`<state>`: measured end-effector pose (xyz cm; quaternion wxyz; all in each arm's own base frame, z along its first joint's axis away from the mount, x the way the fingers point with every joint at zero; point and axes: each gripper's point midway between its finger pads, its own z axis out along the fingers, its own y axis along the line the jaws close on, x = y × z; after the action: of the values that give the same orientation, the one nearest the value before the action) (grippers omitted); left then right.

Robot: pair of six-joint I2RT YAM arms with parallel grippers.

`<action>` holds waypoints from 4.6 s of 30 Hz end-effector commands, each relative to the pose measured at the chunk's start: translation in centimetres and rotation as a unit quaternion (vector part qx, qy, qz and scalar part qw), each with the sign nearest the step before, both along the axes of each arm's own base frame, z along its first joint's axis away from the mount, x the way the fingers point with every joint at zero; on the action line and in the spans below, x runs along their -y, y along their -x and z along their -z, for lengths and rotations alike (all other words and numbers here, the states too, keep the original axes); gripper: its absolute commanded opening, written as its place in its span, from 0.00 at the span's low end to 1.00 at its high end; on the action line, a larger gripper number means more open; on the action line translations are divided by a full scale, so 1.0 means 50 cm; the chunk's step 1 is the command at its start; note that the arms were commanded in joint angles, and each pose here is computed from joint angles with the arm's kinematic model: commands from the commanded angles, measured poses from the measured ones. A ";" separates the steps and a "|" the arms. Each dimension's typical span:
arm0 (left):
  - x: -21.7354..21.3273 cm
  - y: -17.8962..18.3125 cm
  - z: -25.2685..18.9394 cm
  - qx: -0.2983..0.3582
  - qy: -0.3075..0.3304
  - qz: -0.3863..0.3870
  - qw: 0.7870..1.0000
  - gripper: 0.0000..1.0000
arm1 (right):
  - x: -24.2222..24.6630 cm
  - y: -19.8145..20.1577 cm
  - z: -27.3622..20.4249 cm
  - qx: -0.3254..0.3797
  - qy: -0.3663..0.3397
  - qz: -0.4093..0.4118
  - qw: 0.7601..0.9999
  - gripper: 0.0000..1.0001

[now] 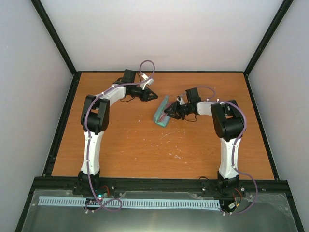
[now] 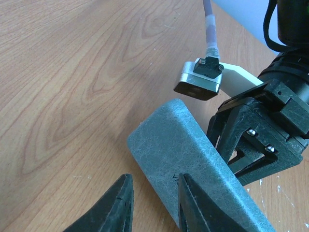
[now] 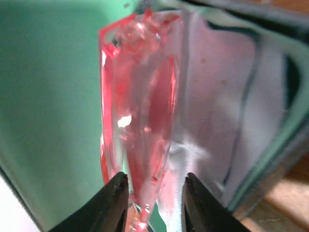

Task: Organize the sunglasses
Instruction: Place the sunglasses in the sunglasses case, then close the sunglasses case at the center of the board, then reset both arms

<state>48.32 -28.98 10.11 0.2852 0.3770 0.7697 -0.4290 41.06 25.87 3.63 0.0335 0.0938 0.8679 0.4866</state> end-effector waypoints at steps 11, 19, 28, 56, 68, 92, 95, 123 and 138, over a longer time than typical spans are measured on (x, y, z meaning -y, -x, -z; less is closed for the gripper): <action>0.011 0.006 0.014 0.005 -0.008 0.012 1.000 0.28 | 0.024 -0.009 -0.021 0.007 0.072 -0.011 0.997 0.21; 0.018 0.010 0.017 0.009 -0.011 0.016 1.000 0.27 | 0.031 -0.015 -0.046 0.016 0.075 -0.005 0.997 0.39; 0.025 0.020 0.020 0.010 -0.016 0.025 1.000 0.26 | 0.048 -0.026 -0.074 0.031 0.096 -0.001 0.995 0.35; 0.080 0.061 0.037 0.001 -0.032 0.065 0.997 0.18 | 0.121 -0.041 0.021 -0.007 0.181 0.048 0.982 0.03; 0.125 0.094 0.055 -0.005 -0.034 0.083 0.996 0.18 | 0.080 -0.047 0.036 -0.001 0.158 0.028 0.987 0.03; 0.147 0.128 0.119 -0.004 -0.055 0.111 0.992 0.23 | 0.058 -0.041 -0.004 0.026 0.126 -0.011 0.992 0.03; 0.137 0.109 0.083 -0.002 -0.046 0.099 0.994 0.63 | 0.081 -0.048 -0.030 0.043 0.151 0.003 0.988 0.12; -0.594 0.129 -0.245 0.329 -0.075 -0.527 0.780 1.00 | 0.535 -0.068 -0.306 0.411 0.466 0.296 0.725 1.00; -0.611 0.133 -0.150 0.263 -0.097 -0.551 0.786 1.00 | 0.552 -0.080 -0.226 0.312 0.481 0.300 0.763 1.00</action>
<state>40.46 1.21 15.94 0.6103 0.0264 0.7917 -0.0032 44.84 -0.97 13.99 0.4853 0.1319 0.8639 -0.0268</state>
